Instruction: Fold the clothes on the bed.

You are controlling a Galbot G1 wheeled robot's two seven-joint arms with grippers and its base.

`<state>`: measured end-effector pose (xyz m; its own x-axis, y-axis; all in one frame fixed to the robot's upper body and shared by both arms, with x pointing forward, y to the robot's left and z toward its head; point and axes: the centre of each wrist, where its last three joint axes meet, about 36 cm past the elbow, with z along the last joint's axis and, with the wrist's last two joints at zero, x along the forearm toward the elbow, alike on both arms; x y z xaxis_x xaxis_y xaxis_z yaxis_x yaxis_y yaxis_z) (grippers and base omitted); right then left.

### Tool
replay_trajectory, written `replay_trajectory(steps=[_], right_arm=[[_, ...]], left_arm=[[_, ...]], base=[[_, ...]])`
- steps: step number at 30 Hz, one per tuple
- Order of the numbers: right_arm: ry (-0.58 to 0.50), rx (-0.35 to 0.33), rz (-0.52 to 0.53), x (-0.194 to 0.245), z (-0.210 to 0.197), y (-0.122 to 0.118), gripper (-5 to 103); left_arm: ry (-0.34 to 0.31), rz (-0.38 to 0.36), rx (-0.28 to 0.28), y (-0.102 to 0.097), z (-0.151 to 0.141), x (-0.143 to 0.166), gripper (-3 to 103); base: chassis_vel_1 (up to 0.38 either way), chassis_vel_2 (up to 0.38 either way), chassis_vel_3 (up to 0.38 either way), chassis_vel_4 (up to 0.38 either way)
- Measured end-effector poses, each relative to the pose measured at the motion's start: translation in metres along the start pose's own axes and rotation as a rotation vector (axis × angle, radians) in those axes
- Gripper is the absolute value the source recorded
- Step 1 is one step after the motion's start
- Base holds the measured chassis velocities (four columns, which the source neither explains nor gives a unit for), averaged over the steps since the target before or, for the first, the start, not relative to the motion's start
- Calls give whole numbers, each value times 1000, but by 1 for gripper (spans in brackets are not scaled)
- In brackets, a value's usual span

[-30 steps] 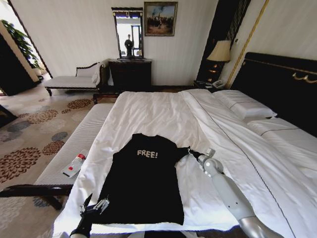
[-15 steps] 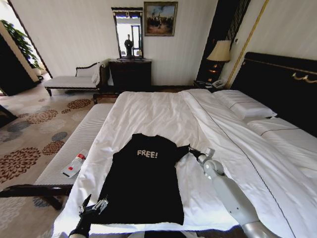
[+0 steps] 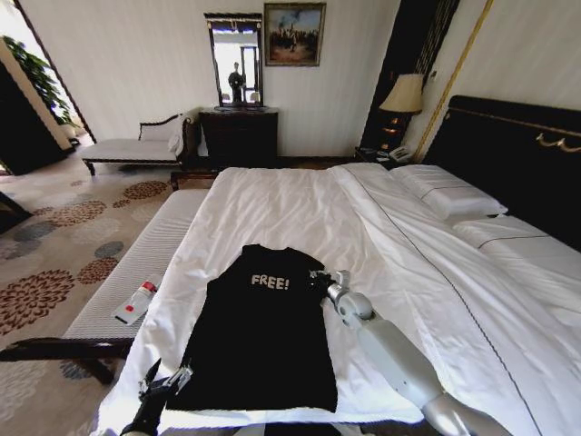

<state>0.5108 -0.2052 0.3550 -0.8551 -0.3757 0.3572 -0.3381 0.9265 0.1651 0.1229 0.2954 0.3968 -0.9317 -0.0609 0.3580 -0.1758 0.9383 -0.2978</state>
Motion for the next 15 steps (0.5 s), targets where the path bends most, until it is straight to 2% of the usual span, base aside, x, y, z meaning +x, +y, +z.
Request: replay_trajectory(steps=[3, 9, 15], right_arm=[[5, 15, -16, -6, 1, 8, 0], [24, 41, -63, -27, 11, 41, 0], [49, 69, -69, -41, 21, 51, 0]], left_arm=[[1, -5, 1, 2, 1, 1, 100], [-6, -14, 1, 5, -2, 0, 100], [-9, -19, 2, 8, -3, 1, 100]], base=[[0, 0, 0, 0], [0, 0, 0, 0], [0, 0, 0, 0]])
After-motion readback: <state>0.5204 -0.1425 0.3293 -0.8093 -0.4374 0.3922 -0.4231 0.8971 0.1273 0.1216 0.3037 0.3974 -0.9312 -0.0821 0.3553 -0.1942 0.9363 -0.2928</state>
